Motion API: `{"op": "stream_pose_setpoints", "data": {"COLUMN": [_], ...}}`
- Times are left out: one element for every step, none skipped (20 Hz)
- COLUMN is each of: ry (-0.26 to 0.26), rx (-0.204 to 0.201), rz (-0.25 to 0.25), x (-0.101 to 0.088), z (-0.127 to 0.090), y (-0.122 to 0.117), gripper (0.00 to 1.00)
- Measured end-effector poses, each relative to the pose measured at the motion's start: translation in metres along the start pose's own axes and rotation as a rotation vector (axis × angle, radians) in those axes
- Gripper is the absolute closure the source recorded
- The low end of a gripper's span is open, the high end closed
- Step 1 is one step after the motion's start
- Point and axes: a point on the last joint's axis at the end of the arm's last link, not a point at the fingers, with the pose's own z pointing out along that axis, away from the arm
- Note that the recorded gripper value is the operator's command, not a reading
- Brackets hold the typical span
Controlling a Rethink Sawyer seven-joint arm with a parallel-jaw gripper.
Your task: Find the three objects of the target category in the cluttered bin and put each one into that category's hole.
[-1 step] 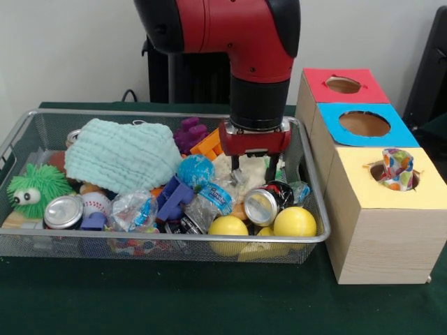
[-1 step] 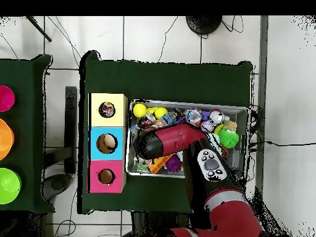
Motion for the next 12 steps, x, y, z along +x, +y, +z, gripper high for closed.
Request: {"op": "stream_pose_setpoints", "data": {"ry": [-0.009,-0.018,-0.025,-0.031,-0.033,-0.036,-0.036,-0.036,-0.036,-0.036,-0.036,-0.036], "rx": [0.002,0.004,0.009,0.014,0.016,0.02,0.025,0.027,0.029,0.03,0.032,0.034], "rz": [0.002,0.004,0.004,0.003,0.003,0.003,0.004,0.005,0.006,0.006,0.007,0.007], "x": [0.001,0.001,0.001,0.002,0.002,0.002,0.004,0.004,0.004,0.004,0.004,0.005], "z": [0.002,0.003,0.003,0.003,0.003,0.003,0.003,0.003,0.003,0.003,0.002,0.002], "y": [-0.002,-0.003,-0.005,-0.007,-0.008,-0.009,-0.011,-0.012,-0.013,-0.014,-0.015,-0.016], "gripper": [0.0,0.0,0.0,0.0,0.0,0.0,1.0,1.0,1.0,1.0,1.0,1.0]}}
